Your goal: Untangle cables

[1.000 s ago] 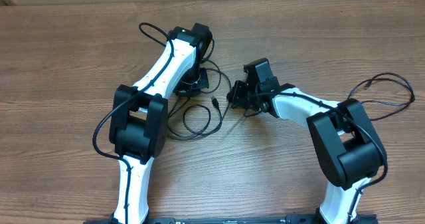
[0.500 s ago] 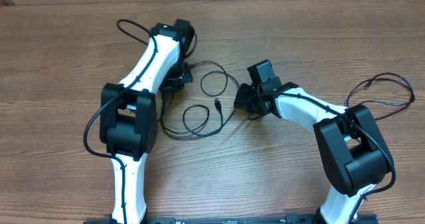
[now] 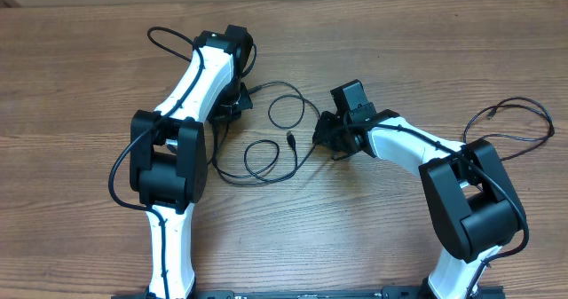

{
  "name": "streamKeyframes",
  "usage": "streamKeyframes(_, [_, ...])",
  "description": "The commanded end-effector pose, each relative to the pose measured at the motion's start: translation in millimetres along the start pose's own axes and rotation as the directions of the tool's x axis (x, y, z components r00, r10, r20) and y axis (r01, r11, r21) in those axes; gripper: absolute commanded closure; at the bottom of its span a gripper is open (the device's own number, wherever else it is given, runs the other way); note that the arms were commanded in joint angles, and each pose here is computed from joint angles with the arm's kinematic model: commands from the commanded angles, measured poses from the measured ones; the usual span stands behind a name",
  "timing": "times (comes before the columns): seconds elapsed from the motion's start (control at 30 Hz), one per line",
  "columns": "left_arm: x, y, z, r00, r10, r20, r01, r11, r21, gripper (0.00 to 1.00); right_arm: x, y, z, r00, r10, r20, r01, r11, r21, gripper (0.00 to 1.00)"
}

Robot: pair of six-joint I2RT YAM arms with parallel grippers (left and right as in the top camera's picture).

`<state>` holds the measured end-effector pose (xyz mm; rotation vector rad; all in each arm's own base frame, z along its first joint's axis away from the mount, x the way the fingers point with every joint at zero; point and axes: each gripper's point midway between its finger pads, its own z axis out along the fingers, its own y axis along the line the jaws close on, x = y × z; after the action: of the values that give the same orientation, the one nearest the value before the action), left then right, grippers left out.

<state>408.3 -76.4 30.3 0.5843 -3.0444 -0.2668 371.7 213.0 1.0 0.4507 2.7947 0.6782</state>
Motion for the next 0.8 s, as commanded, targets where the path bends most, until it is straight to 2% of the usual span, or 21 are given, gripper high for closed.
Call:
streamKeyframes(0.0, [4.0, 0.6, 1.3, 1.000, -0.024, -0.004, 0.024, 1.000, 0.014, 0.96, -9.3, 6.4, -10.4, 0.999, -0.003, 0.037, 0.004, 1.000, -0.018, 0.96])
streamKeyframes(0.77, [22.6, 2.5, 67.2, 1.000, -0.022, -0.008, 0.022, 1.000, 0.010, 0.93, -10.0, 5.3, -10.3, 0.999, 0.001, 0.042, -0.001, 1.000, -0.012, 0.96])
